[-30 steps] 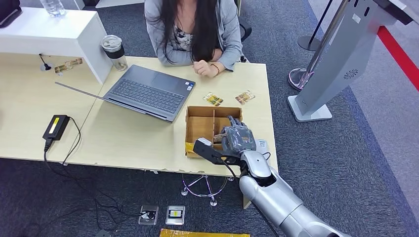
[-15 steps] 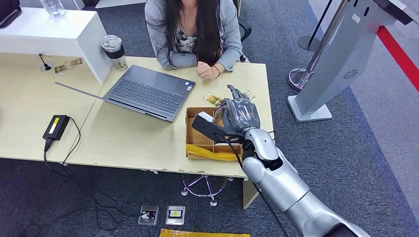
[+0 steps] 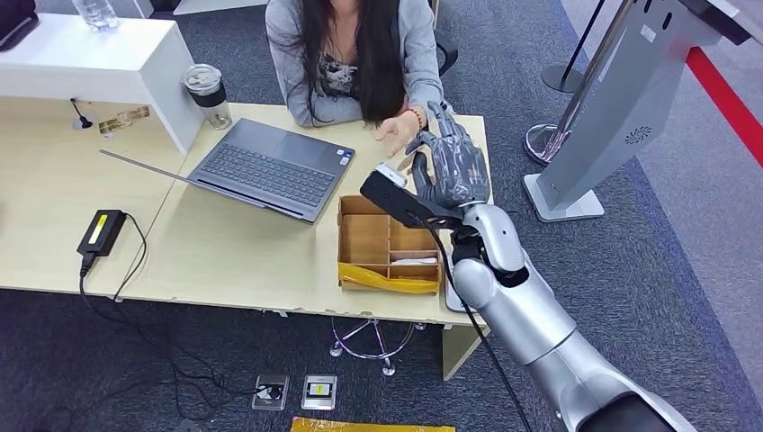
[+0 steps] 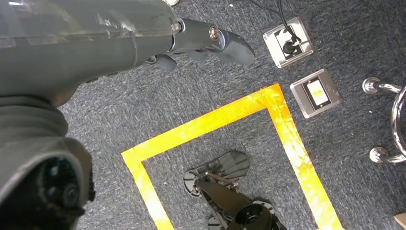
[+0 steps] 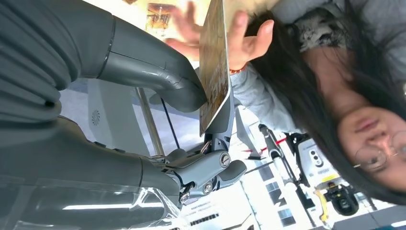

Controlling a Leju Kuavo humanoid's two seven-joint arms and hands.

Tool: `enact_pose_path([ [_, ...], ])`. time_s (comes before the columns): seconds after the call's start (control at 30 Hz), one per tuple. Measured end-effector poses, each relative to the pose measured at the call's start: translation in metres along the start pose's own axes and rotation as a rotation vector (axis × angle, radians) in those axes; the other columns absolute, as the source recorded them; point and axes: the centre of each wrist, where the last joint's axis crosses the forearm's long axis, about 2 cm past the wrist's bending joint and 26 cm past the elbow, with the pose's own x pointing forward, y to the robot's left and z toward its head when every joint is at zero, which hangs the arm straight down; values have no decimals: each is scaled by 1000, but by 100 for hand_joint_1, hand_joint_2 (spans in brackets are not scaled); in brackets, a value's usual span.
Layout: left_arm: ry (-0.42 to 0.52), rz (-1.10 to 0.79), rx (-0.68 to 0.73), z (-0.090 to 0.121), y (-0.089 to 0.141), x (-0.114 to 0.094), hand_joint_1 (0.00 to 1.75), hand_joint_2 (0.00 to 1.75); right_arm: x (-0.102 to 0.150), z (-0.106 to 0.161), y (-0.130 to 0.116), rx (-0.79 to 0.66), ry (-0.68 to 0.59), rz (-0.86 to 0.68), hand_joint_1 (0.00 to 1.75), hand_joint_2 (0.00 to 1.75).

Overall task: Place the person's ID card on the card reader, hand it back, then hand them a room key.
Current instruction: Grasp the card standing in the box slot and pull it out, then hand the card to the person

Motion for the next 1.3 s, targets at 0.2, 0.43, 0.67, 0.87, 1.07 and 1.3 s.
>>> enact_pose_path([
  [0.2, -6, -1, -4, 0, 0, 0, 0, 0, -5, -7, 9, 13, 16, 4, 175, 175],
  [0.43, -13, -2, -23, 0, 0, 0, 0, 0, -6, -14, 16, 50, 34, 14, 175, 175],
  [0.67, -21, 0, -32, 0, 0, 0, 0, 0, -10, -11, 24, 68, 42, 31, 0, 0],
  [0.87, -21, 3, -35, 0, 0, 0, 0, 0, -14, -12, 27, 103, 42, 46, 0, 0],
  [1.07, -19, 9, -29, 1, 0, -1, 0, 0, -28, -19, 17, 97, 48, 77, 0, 0],
  [1.3, -8, 16, -12, 2, -1, -3, 0, 0, -110, -14, -7, 82, 172, -49, 0, 0],
])
